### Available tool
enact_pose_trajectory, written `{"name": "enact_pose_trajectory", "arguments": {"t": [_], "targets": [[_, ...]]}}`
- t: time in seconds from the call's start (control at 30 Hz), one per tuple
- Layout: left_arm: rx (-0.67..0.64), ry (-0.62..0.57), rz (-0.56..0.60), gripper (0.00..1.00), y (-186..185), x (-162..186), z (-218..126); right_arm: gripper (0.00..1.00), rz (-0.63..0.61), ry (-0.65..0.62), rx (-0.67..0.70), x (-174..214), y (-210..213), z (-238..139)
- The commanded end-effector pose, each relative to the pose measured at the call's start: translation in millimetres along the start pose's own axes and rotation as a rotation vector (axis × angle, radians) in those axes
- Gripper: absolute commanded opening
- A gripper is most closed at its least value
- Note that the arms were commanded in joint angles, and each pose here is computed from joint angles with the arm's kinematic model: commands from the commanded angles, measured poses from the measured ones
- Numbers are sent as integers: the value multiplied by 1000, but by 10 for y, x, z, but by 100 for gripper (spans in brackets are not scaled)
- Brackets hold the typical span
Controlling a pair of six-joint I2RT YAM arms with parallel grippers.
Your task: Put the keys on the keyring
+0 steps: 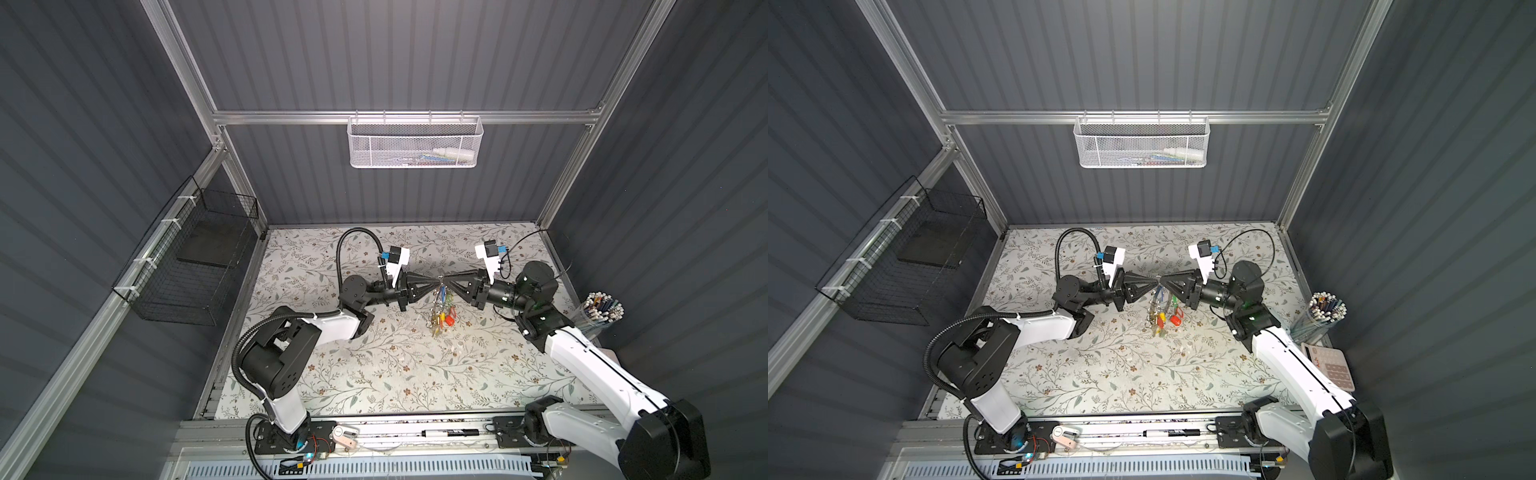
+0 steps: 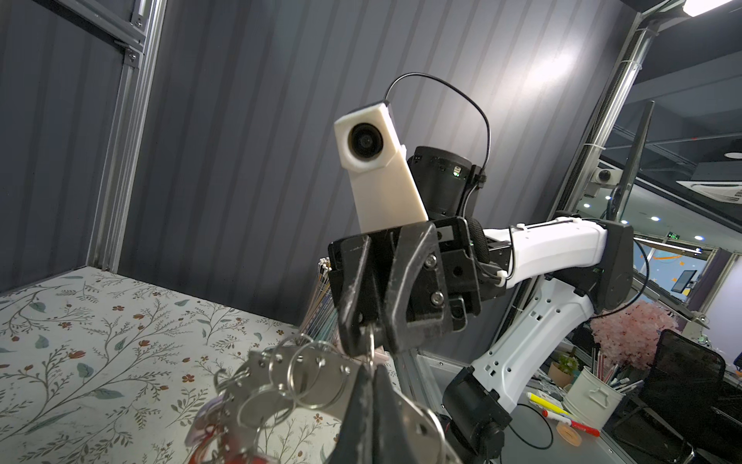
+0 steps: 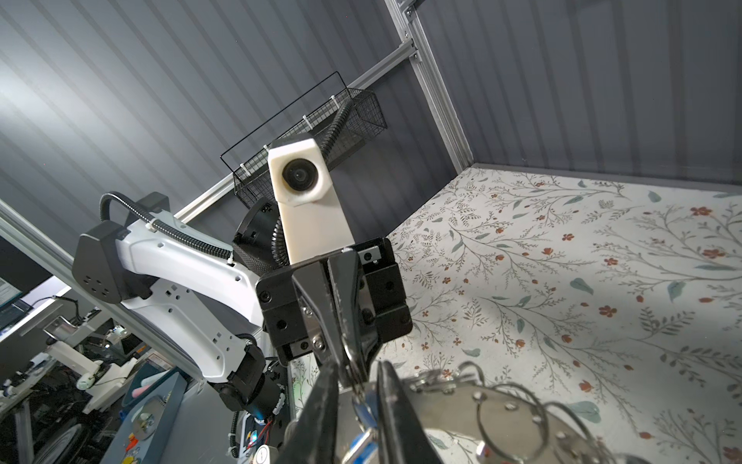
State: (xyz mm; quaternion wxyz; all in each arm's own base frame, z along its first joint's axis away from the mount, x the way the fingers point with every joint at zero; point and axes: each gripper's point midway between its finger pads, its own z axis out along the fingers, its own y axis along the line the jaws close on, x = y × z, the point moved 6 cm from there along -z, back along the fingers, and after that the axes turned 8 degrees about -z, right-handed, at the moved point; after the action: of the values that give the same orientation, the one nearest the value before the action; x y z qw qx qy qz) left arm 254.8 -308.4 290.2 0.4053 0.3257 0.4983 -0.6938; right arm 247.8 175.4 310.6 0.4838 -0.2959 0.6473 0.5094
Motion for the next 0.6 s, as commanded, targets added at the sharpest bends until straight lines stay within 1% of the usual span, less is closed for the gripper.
{"name": "enact_pose_trajectory", "arguments": {"t": [0.0, 0.33, 0.53, 0.57], "targets": [[47, -44, 74, 0, -84, -163, 35, 23, -30, -11, -24, -80, 43, 27], [35, -39, 69, 0, -60, -138, 29, 10, -24, -17, -49, -83, 58, 39], [17, -32, 65, 0, -33, -123, 29, 0, -24, -12, -57, -51, 62, 40], [16, -27, 63, 0, -32, -125, 32, 0, -24, -10, -59, -45, 65, 42]]}}
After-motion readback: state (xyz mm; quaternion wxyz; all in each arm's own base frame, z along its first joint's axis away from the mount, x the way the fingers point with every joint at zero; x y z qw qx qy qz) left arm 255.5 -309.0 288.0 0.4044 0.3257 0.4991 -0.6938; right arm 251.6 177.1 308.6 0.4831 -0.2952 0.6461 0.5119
